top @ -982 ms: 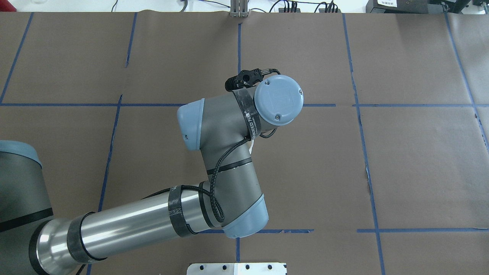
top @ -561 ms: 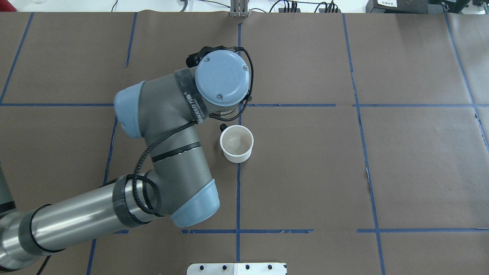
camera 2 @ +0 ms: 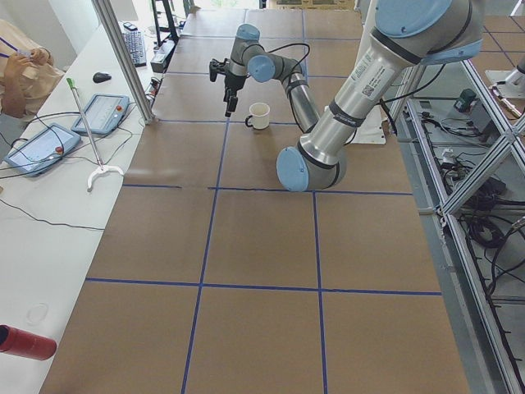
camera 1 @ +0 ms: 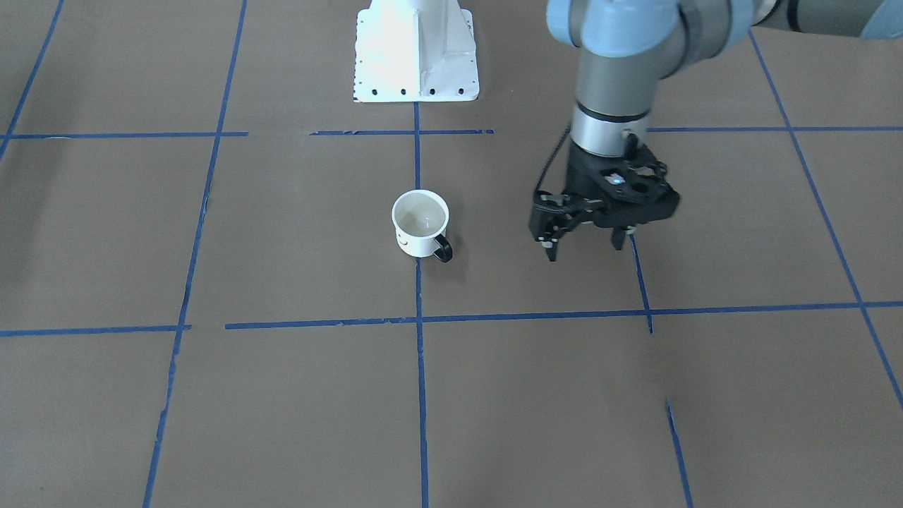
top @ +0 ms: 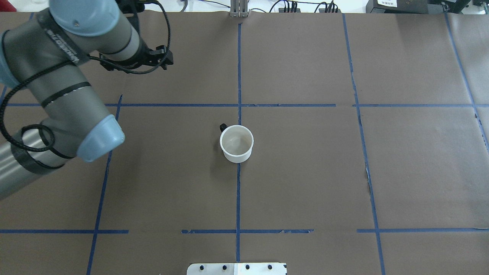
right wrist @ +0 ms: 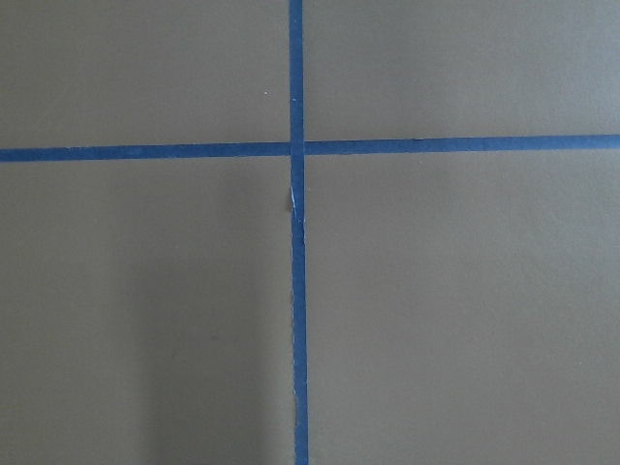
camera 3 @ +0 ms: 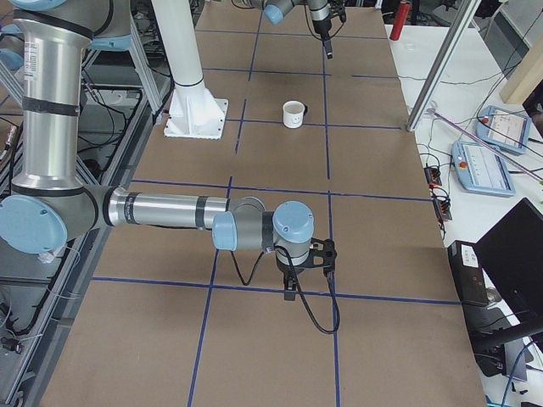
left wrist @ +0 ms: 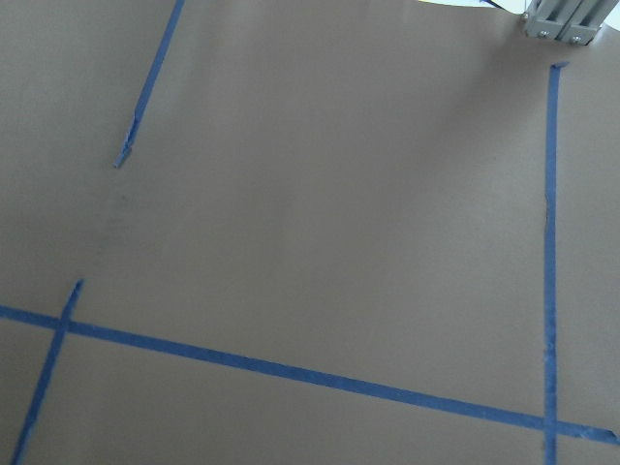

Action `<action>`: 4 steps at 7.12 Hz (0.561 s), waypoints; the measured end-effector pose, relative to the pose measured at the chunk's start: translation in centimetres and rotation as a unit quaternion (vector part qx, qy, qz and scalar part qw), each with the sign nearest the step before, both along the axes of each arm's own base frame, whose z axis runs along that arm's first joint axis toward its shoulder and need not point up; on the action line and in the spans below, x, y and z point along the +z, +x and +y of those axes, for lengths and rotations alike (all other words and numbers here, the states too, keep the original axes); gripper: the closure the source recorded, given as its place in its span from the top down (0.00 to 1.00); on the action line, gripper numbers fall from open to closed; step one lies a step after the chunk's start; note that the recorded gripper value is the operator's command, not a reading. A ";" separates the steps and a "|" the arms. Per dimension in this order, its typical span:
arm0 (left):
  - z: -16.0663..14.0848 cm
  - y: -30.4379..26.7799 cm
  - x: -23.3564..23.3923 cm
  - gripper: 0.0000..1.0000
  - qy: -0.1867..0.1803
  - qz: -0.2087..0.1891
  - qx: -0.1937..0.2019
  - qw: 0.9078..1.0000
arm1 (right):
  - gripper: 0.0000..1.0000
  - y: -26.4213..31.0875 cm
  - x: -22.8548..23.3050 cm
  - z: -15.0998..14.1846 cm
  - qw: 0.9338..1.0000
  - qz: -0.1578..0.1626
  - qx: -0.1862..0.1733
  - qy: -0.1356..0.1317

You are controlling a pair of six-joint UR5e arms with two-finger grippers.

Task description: Flip mug

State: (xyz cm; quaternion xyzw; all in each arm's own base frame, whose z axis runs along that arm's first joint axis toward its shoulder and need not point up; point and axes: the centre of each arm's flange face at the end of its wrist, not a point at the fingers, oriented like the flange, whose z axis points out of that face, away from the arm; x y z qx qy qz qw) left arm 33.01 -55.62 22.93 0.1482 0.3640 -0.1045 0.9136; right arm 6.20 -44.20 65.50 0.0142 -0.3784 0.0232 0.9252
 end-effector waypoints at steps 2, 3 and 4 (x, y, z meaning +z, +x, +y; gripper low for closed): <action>-2.6 -10.6 9.9 1.00 0.034 -0.046 0.049 0.997 | 1.00 0.0 0.0 0.0 1.000 0.000 0.000 0.000; -3.2 -16.7 15.0 1.00 0.043 -0.073 0.082 0.993 | 1.00 0.0 0.0 0.0 1.000 0.000 0.000 0.000; -3.3 -22.9 20.1 1.00 0.050 -0.090 0.121 0.987 | 1.00 0.0 0.0 0.0 1.000 0.000 0.000 0.000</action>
